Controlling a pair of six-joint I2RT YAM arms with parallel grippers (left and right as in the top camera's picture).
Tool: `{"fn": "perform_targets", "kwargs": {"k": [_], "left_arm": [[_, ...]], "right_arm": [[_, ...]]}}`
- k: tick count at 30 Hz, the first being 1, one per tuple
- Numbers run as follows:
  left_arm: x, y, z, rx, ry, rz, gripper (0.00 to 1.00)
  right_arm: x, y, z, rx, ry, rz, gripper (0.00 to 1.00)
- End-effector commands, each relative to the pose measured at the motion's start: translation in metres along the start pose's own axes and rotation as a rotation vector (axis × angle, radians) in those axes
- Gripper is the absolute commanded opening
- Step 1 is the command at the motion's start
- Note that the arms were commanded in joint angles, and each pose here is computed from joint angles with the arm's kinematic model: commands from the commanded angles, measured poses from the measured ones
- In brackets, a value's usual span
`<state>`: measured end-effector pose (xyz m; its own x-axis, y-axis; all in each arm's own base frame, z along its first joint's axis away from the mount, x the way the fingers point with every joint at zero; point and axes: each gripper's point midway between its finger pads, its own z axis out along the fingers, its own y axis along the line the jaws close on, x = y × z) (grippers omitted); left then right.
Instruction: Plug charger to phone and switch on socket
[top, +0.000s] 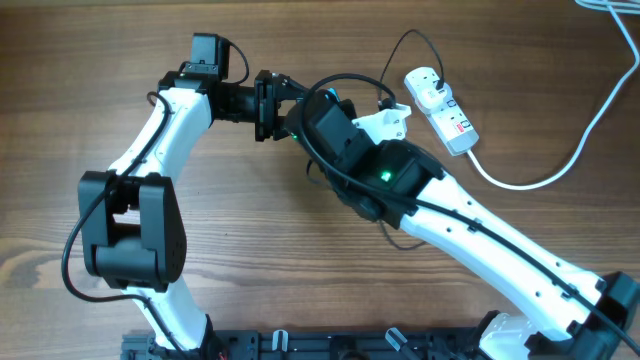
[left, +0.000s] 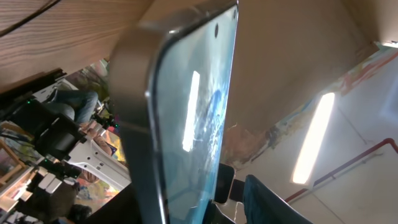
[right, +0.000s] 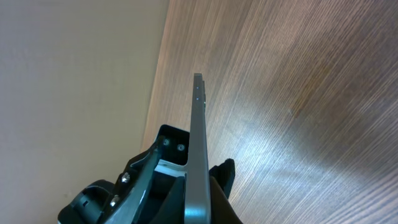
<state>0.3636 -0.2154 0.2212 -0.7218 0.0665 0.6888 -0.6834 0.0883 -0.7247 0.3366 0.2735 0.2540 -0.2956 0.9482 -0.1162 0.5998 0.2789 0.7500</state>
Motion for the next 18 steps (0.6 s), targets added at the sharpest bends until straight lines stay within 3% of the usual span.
{"fn": "perform_targets", "kwargs": {"k": [1,14,18], "left_arm": [[0.0146,-0.0095,0.0019,0.007,0.027,0.034,0.49],[0.0145,-0.0095,0.0017,0.008,0.026,0.034,0.39],[0.0145,-0.0095,0.0017,0.008,0.026,0.034,0.29]], "right_arm": [[0.0027,0.0071,-0.0001,-0.021,0.002,0.031,0.05],[0.0106,0.0111,0.0001,-0.031,0.044,0.073,0.04],[0.0107,0.0107,0.0001,-0.030,0.045,0.070,0.06]]}}
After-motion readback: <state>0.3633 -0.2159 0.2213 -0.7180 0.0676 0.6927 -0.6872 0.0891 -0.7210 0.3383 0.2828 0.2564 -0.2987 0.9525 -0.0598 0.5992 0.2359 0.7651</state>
